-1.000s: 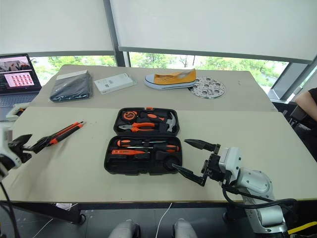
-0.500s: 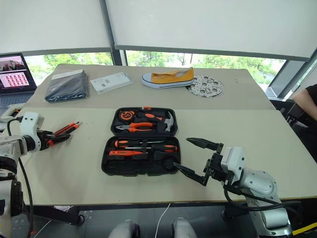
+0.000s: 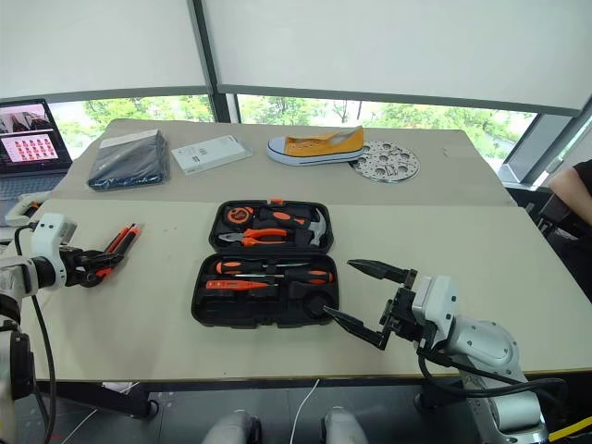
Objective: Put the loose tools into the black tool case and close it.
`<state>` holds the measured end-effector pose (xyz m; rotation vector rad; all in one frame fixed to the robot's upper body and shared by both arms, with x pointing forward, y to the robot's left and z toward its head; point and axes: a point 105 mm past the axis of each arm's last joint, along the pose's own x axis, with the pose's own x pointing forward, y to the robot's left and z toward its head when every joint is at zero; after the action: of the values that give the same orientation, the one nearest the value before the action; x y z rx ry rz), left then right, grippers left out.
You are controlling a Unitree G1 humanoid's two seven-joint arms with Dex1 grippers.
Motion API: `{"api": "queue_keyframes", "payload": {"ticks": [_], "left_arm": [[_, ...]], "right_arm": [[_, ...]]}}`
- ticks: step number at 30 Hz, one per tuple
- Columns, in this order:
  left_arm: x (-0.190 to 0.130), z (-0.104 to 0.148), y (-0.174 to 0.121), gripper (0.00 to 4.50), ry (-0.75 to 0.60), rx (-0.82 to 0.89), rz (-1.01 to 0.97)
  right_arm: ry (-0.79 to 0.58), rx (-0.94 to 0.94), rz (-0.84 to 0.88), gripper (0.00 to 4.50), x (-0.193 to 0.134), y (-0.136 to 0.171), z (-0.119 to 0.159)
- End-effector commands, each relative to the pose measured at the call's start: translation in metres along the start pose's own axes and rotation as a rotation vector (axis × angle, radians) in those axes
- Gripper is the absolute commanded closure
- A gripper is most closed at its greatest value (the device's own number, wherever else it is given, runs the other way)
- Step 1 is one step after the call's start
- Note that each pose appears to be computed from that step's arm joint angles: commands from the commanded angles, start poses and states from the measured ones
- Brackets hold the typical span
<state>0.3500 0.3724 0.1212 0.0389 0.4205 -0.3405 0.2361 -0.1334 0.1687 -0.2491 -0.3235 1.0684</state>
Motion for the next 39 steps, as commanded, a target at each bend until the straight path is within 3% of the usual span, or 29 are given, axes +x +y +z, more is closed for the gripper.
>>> {"api": "queue_keyframes", "payload": {"ticks": [1, 4, 9, 16, 22, 25, 39], "left_arm": [[-0.015, 0.049, -0.034, 2.79, -0.253, 0.189, -0.275], [-0.024, 0.054, -0.076, 2.79, -0.293, 0.307, -0.553], [-0.029, 0.048, -0.166, 2.79, -0.205, 0.523, -0.906], [0.004, 0.024, -0.246, 2.79, -0.013, 0.715, -0.992], [0.021, 0.006, -0.246, 2.79, 0.145, 0.84, -0.929], [0.031, 0.01, -0.241, 2.79, 0.154, 0.85, -0.864], [0.035, 0.013, -0.255, 2.79, 0.18, 0.934, -0.919]], "right_arm": [[-0.013, -0.042, 0.003, 0.0, -0.005, -0.006, 0.01], [0.01, -0.052, 0.003, 0.0, -0.012, -0.01, 0.009], [0.069, -0.034, 0.059, 0.0, -0.028, -0.006, 0.009], [0.145, -0.065, 0.151, 0.0, -0.038, -0.005, 0.009], [0.113, -0.091, 0.117, 0.0, -0.034, -0.012, 0.02], [0.092, -0.089, 0.097, 0.0, -0.029, -0.012, 0.023], [0.087, -0.1, 0.063, 0.0, -0.023, -0.015, 0.023]]}}
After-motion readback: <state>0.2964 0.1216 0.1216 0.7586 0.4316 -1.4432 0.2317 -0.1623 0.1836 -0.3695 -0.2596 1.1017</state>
